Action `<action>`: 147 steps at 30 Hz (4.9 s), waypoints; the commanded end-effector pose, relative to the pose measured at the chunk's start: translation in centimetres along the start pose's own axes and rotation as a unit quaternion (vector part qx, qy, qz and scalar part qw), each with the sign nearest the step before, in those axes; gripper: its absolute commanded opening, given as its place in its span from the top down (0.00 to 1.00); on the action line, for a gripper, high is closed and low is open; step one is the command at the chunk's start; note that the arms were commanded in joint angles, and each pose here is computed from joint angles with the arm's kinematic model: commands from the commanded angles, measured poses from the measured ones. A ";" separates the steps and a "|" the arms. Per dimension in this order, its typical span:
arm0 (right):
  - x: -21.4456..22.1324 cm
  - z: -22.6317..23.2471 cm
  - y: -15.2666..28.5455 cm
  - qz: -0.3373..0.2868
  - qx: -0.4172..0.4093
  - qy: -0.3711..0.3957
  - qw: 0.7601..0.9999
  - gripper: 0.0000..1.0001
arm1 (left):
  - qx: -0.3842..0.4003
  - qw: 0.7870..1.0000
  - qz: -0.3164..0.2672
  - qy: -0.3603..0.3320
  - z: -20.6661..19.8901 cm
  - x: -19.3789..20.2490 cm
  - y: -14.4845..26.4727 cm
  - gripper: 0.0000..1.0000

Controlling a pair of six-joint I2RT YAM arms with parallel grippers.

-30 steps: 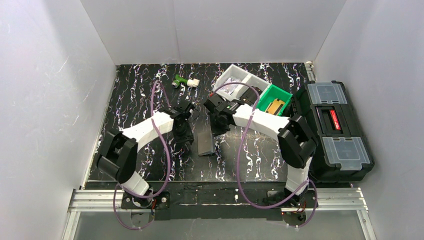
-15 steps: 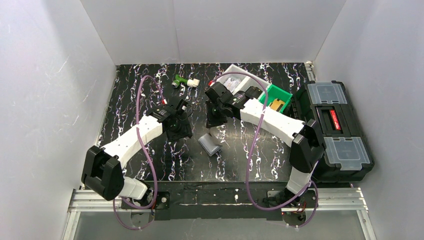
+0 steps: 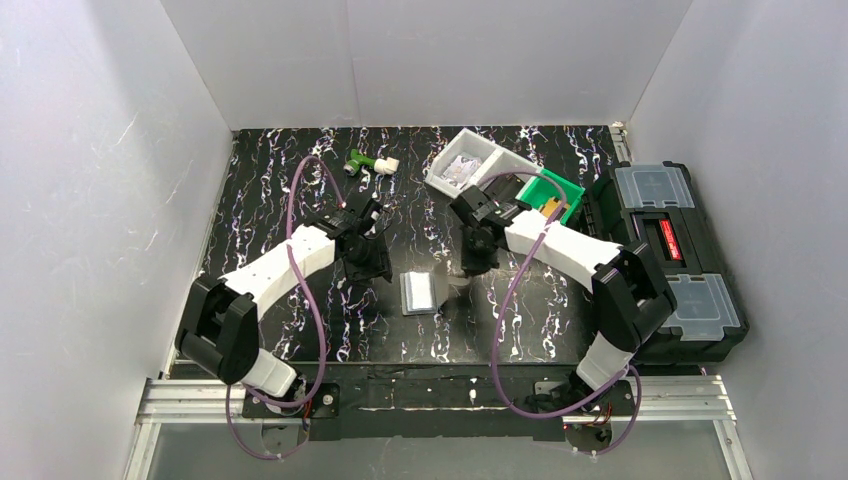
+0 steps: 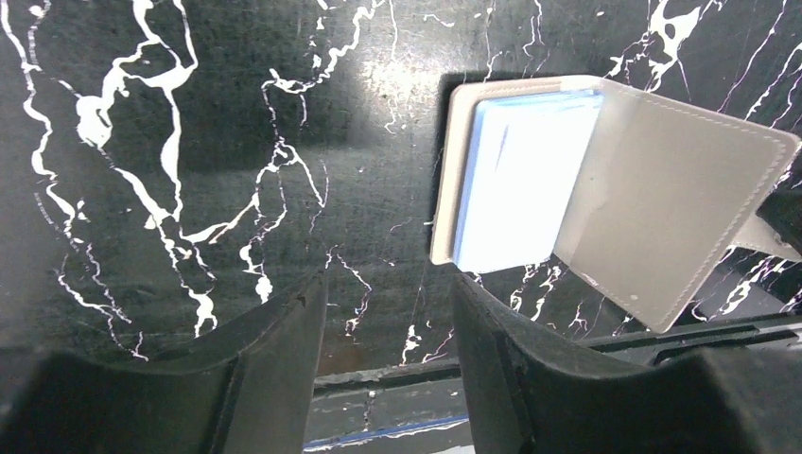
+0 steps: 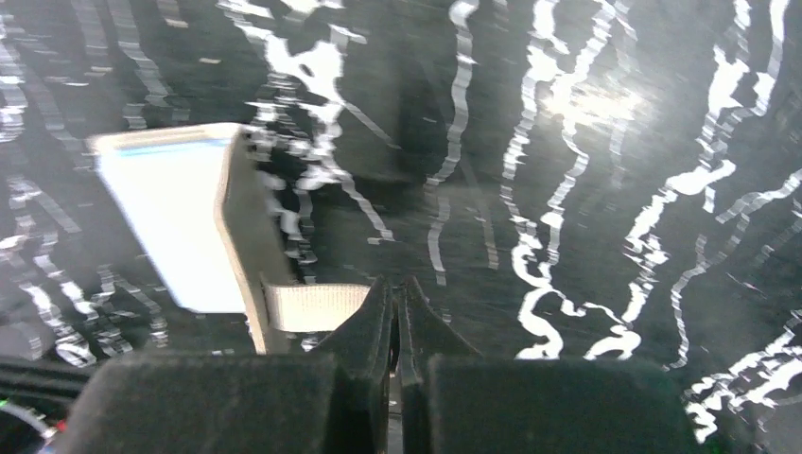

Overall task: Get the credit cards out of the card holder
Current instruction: Open the card holder at the center of the board, then remove the credit card from the card holder.

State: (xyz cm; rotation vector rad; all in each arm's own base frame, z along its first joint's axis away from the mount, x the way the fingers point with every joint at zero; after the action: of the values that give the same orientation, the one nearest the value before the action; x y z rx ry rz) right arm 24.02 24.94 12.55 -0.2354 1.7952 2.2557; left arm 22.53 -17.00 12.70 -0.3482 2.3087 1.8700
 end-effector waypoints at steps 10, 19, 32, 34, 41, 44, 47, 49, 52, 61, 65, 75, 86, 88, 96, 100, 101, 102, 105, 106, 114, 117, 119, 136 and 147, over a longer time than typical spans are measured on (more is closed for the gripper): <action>1.4 -4.6 -4.1 0.013 0.052 -0.026 0.998 0.99 | 0.031 0.998 0.042 -0.038 -3.4 0.7 -2.0 0.58; 0.8 -4.4 -5.2 0.012 0.053 -0.022 0.998 0.99 | 0.028 0.998 0.032 -0.046 -4.5 0.2 -2.1 0.62; -0.7 -3.7 -5.3 -0.005 0.036 -0.001 0.999 0.99 | 0.011 0.997 0.036 -0.069 -5.7 -1.0 -4.0 0.71; -1.1 -3.5 -5.1 -0.010 0.036 0.002 0.999 0.99 | 0.008 0.996 0.041 -0.072 -5.9 -1.0 -4.6 0.73; -1.1 -3.3 -5.3 -0.006 0.033 0.003 0.999 0.99 | 0.009 0.995 0.052 -0.081 -6.5 -0.7 -5.6 0.76; -1.0 -3.4 -5.5 -0.002 0.035 0.003 0.999 0.99 | 0.016 0.995 0.057 -0.080 -6.8 -0.5 -5.8 0.79; -1.0 -3.3 -5.7 0.000 0.034 0.004 0.999 0.99 | 0.029 0.995 0.060 -0.078 -7.4 -0.4 -5.9 0.80; -0.9 -3.3 -5.8 0.002 0.035 0.004 0.999 0.99 | 0.038 0.994 0.061 -0.077 -7.9 -0.3 -6.0 0.80; -0.9 -3.3 -5.9 0.005 0.034 0.005 0.999 0.99 | 0.048 0.994 0.069 -0.072 -8.3 -0.3 -6.3 0.81; -1.1 -2.9 -4.8 -0.002 0.018 0.007 1.000 0.92 | 0.077 0.992 0.086 -0.054 -9.7 -0.1 -7.0 0.84; -1.7 -2.4 -3.2 -0.017 0.007 0.010 1.000 0.82 | 0.095 0.990 0.094 -0.045 -10.4 -0.1 -7.1 0.84; -3.0 -2.1 1.6 -0.062 -0.011 0.017 0.998 0.54 | 0.118 0.987 0.104 -0.036 -11.4 0.0 -7.2 0.86; -1.3 -1.0 3.4 -0.044 -0.094 0.035 0.994 0.47 | 0.143 0.982 0.113 -0.039 -13.0 0.2 -7.2 0.86; -0.6 -0.8 3.0 -0.029 -0.112 0.040 0.992 0.47 | 0.148 0.981 0.116 -0.038 -13.2 0.3 -7.1 0.86; 1.3 -1.0 1.0 -0.002 -0.144 0.056 0.988 0.47 | 0.174 0.974 0.142 -0.029 -14.1 0.6 -6.7 0.86; 2.1 -0.9 -0.4 0.020 -0.149 0.043 0.988 0.47 | 0.176 0.973 0.150 -0.020 -14.2 0.8 -6.3 0.86; 2.2 -0.9 -0.8 0.024 -0.151 0.040 0.987 0.47 | 0.178 0.972 0.152 -0.018 -14.2 0.9 -6.2 0.86; 2.5 -1.0 -1.2 0.031 -0.150 0.036 0.988 0.47 | 0.180 0.972 0.153 -0.017 -14.2 0.9 -6.1 0.86; 2.9 -1.0 -2.5 0.045 -0.146 0.023 0.988 0.45 | 0.184 0.970 0.160 -0.014 -14.3 1.1 -5.9 0.86; 2.9 -1.1 -2.9 0.049 -0.142 0.019 0.989 0.45 | 0.184 0.969 0.163 -0.014 -14.2 1.3 -6.0 0.86; 3.5 -1.9 -6.0 0.070 -0.103 0.003 0.992 0.50 | 0.186 0.969 0.160 -0.009 -14.0 1.4 -5.4 0.86; 3.4 -2.0 -6.9 0.071 -0.095 0.004 0.993 0.53 | 0.186 0.971 0.151 -0.012 -14.0 1.2 -4.9 0.86; 3.2 -2.0 -7.3 0.072 -0.089 0.007 0.993 0.56 | 0.178 0.974 0.142 -0.017 -13.7 1.0 -4.5 0.85; 1.4 -1.0 -9.1 0.082 -0.073 0.046 0.993 0.78 | 0.029 0.997 0.039 -0.061 -6.3 -2.5 -2.5 0.75; 1.3 -1.0 -9.4 0.088 -0.068 0.046 0.993 0.80 | 0.011 0.997 0.048 -0.064 -5.4 -3.1 -3.2 0.80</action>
State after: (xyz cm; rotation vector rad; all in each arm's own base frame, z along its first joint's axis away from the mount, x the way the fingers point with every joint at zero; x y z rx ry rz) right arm 25.08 27.26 5.99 -0.1931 1.6253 2.6276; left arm 26.35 -23.37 10.93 -0.1104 2.3289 1.8296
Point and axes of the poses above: each gripper's point midway between its finger pads, its own y axis back along the fingers, its own z axis along the line the jaws close on, x = y × z, the point moved 4 cm from there along y, back along the fingers, and after that the axes turned 5 degrees about -y, right-handed, at the moved point
